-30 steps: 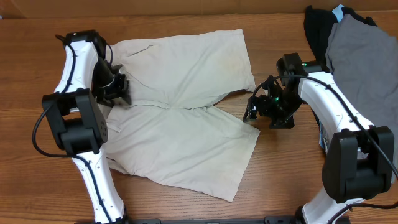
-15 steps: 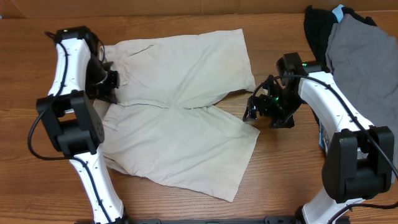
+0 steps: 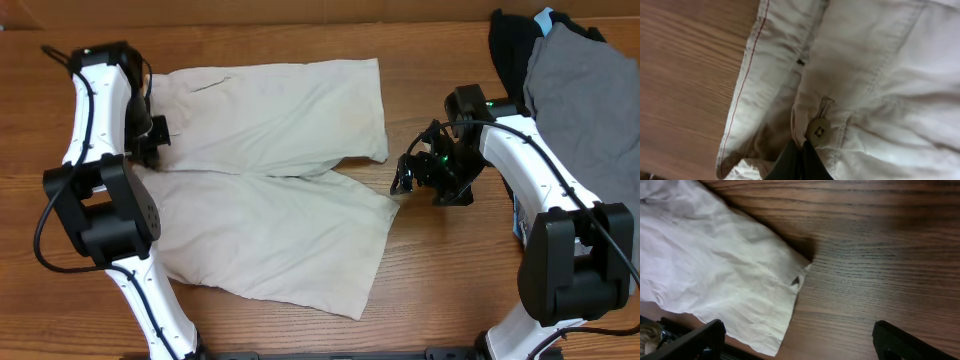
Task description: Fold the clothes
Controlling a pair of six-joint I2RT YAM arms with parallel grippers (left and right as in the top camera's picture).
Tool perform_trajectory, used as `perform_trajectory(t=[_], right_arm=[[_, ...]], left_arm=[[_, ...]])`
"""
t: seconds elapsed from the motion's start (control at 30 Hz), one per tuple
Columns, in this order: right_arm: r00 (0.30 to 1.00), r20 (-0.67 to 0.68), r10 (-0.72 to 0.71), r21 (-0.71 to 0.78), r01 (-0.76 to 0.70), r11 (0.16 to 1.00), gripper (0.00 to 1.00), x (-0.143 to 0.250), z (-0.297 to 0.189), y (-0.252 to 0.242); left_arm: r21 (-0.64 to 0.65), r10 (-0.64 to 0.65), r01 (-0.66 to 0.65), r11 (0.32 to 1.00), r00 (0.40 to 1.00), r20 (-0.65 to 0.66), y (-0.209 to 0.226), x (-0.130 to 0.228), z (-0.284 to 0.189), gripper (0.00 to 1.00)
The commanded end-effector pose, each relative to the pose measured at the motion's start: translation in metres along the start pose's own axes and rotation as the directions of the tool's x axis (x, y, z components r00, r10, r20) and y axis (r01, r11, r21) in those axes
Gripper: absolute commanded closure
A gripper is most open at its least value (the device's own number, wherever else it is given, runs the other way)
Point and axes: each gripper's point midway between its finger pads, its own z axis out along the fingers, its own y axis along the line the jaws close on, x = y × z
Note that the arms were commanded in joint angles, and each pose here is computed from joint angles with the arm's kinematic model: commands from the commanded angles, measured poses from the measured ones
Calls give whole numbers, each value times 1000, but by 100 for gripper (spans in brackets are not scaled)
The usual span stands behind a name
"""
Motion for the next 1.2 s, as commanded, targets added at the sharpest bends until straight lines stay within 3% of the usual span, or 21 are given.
perform_trajectory(t=[0.0, 0.07, 0.1, 0.13, 0.17, 0.23, 0.27, 0.47, 0.67, 0.7, 0.73, 0.77, 0.8, 0.83, 0.87, 1.0, 1.17], right_arm=[[999, 43, -19, -2, 19, 1000, 3, -6, -11, 4], [999, 43, -19, -2, 20, 1000, 3, -6, -11, 4], [999, 44, -20, -2, 20, 1000, 3, -6, -11, 4], [999, 46, -21, -2, 21, 1000, 3, -7, -11, 4], [999, 50, -22, -3, 23, 1000, 3, -8, -11, 4], [998, 57, -25, -4, 26, 1000, 2, -10, -11, 5], [998, 60, -26, -4, 26, 1000, 0, -11, -11, 5], [995, 96, -40, -10, 41, 999, 0, -20, -18, 10], [973, 201, -117, -23, 124, 992, 3, -45, -18, 36], [966, 222, -131, -25, 139, 990, 7, -49, -17, 41], [957, 247, -150, -26, 162, 987, 18, -55, -16, 49], [947, 275, -167, -21, 180, 983, 36, -61, -15, 56], [935, 298, -191, -16, 205, 979, 61, -66, -14, 63], [923, 325, -204, -5, 217, 976, 77, -72, -13, 70], [912, 349, -214, 7, 226, 974, 86, -79, -9, 77], [866, 408, -288, 69, 285, 956, 92, -97, 17, 106], [884, 394, -251, 93, 233, 968, 96, -111, 54, 101]], left_arm=[[-150, -132, 130, 980, 991, -4, 40, 7, 24, 96], [-147, -149, 146, 978, 989, -13, 44, 8, 39, 96], [-137, -158, 154, 979, 987, -18, 44, 9, 46, 83], [-123, -164, 160, 979, 986, -25, 44, 10, 51, 50], [-106, -171, 167, 980, 985, -32, 43, 11, 53, 23], [-77, -179, 175, 982, 983, -39, 41, 12, 52, 3], [-57, -181, 179, 982, 983, -41, 39, 11, 50, 0], [50, -181, 181, 982, 983, 9, 30, -3, -2, 0], [192, -158, 118, 974, 964, 212, 17, -21, -101, 0], [214, -158, 104, 971, 954, 254, 15, -22, -118, 0], [239, -161, 89, 967, 939, 302, 13, -24, -137, 0], [263, -163, 70, 962, 923, 349, 10, -24, -155, 0], [282, -160, 49, 958, 909, 386, 8, -24, -169, 0], [301, -160, 27, 953, 891, 425, 5, -23, -185, 0], [314, -163, 12, 949, 874, 458, 3, -22, -198, 0], [332, -152, -42, 942, 831, 535, -9, -17, -228, 0], [309, -98, -91, 947, 833, 545, -21, -15, -228, 0]])
